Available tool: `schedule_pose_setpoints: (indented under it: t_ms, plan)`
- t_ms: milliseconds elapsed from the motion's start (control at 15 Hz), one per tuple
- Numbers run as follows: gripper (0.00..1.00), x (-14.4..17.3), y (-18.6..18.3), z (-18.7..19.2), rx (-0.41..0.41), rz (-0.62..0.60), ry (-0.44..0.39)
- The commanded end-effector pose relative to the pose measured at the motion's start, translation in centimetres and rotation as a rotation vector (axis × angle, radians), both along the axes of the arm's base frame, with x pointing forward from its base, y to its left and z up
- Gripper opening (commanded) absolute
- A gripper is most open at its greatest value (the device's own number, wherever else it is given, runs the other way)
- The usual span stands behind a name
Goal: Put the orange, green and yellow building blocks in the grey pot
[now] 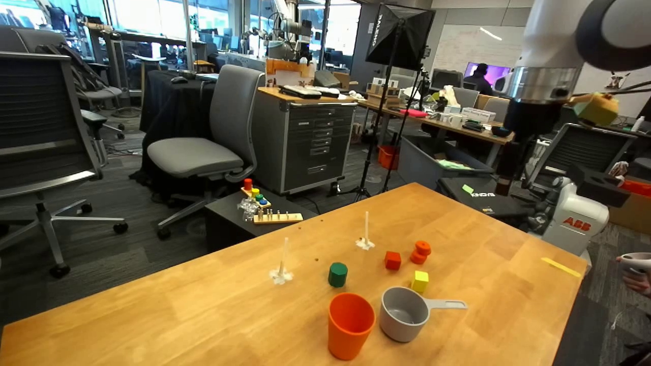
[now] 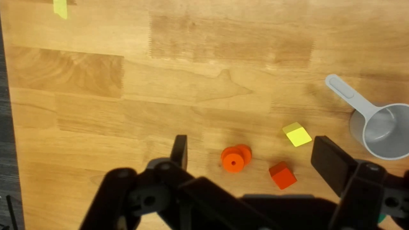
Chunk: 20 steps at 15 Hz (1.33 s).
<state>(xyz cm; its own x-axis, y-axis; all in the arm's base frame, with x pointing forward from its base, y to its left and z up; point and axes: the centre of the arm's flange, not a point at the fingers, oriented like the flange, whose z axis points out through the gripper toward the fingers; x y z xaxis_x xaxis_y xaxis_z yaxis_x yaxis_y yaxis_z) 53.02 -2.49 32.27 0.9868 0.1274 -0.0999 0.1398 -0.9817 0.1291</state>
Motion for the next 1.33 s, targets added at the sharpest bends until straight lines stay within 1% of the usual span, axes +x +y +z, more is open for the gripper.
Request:
schedule_pose_setpoints:
  t_ms: [0, 200, 333, 533, 667, 933, 1067, 1267]
  plan:
    - [1.0, 8.2, 1.4, -4.0, -0.032, 0.013, 0.088]
    - [1.0, 11.7, 3.3, -8.9, -0.027, 0.029, 0.16]
    - [1.0, 13.7, 5.1, -11.9, -0.044, 0.051, 0.208]
    - [1.0, 16.2, 7.9, -16.0, -0.07, 0.089, 0.274]
    - [1.0, 17.3, 9.2, -18.1, -0.093, 0.108, 0.316]
    - [1.0, 19.1, 10.9, -19.9, -0.127, 0.13, 0.353]
    - [1.0, 20.0, 11.2, -20.3, -0.161, 0.154, 0.374]
    - [1.0, 20.6, 11.3, -20.9, -0.236, 0.216, 0.449]
